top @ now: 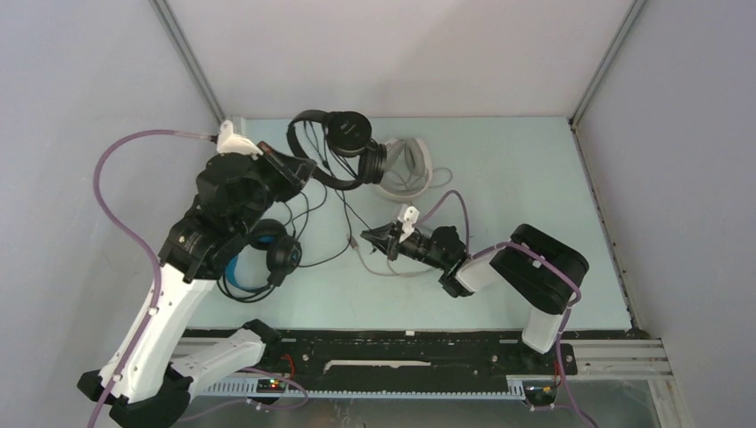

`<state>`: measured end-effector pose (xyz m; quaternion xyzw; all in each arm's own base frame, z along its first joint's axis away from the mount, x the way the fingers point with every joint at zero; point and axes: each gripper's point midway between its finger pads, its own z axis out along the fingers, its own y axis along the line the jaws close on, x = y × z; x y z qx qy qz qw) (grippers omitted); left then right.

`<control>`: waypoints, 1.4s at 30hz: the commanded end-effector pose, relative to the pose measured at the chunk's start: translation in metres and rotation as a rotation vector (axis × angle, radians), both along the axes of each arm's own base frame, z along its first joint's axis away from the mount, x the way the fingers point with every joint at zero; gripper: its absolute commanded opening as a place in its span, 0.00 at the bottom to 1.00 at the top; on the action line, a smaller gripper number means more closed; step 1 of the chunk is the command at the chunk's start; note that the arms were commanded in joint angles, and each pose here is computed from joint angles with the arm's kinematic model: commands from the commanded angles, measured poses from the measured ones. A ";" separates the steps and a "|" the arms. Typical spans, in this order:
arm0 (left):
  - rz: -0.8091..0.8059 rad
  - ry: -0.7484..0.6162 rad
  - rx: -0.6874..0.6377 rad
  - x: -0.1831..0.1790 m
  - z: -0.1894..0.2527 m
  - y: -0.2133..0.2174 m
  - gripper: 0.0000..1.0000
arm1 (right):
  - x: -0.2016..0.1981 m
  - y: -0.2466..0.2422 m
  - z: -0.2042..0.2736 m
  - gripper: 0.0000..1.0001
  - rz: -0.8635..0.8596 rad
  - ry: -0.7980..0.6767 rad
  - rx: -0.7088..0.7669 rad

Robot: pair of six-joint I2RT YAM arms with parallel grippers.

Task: Wrap the headphones
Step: Wrap the headphones cable around the headphones.

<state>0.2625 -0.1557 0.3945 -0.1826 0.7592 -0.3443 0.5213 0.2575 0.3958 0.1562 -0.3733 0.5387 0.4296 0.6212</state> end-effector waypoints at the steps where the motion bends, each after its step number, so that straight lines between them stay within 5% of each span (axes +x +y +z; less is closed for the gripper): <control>1: 0.147 -0.163 0.024 0.002 0.059 0.044 0.00 | -0.005 -0.026 0.020 0.00 -0.035 -0.004 0.067; 27: 0.100 -0.088 0.236 0.006 0.037 0.059 0.00 | 0.016 -0.094 0.013 0.00 -0.182 0.094 0.107; 34: -0.102 -0.090 0.450 0.006 0.014 0.043 0.00 | 0.038 -0.113 0.013 0.00 -0.258 0.241 0.158; 42: -0.345 -0.064 0.577 -0.003 -0.036 0.017 0.00 | 0.056 -0.123 0.017 0.00 -0.284 0.450 0.056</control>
